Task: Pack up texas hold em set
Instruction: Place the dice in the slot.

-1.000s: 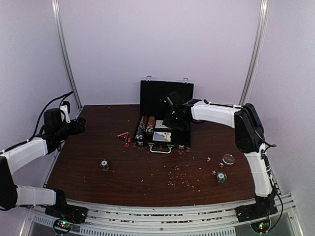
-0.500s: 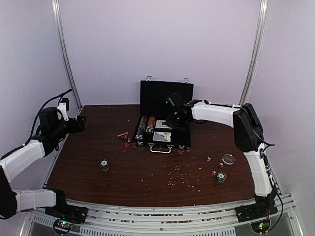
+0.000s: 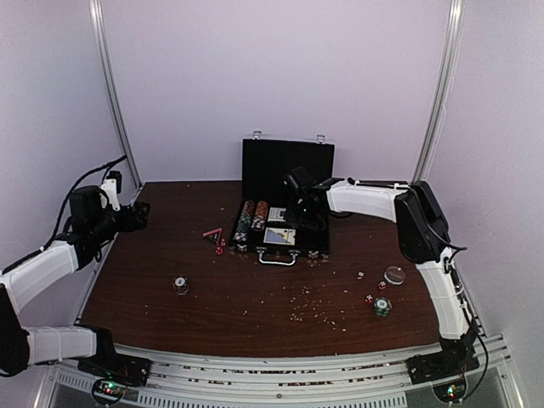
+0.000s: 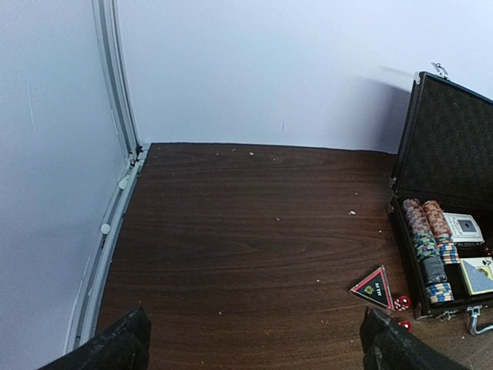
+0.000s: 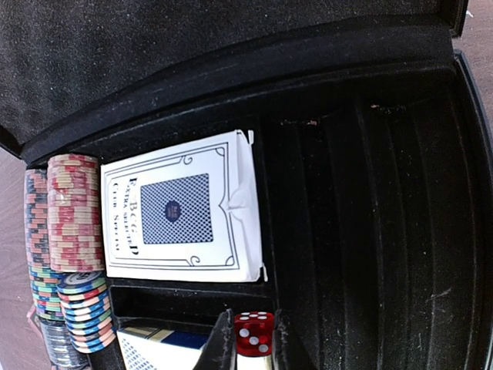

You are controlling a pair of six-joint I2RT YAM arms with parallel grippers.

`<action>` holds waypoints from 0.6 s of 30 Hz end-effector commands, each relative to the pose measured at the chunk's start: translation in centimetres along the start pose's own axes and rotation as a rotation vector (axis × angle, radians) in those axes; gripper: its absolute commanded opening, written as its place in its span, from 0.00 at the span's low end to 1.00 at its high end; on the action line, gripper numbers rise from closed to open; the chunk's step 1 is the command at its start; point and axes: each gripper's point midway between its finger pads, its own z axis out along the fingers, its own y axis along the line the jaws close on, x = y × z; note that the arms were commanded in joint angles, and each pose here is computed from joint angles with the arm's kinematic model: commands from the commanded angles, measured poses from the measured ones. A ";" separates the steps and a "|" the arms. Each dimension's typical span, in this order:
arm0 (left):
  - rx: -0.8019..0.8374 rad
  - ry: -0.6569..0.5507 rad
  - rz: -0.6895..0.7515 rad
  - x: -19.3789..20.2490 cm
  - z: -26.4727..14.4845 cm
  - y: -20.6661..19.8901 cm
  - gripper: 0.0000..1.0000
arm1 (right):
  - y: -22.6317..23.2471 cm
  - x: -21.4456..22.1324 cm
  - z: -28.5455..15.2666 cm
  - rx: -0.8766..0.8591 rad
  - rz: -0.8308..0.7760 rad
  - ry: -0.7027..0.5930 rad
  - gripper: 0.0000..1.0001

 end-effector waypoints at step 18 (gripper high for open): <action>-0.033 -0.020 0.013 -1.5 -0.9 0.3 0.98 | -2.8 1.3 2.0 0.130 -0.130 -0.047 0.00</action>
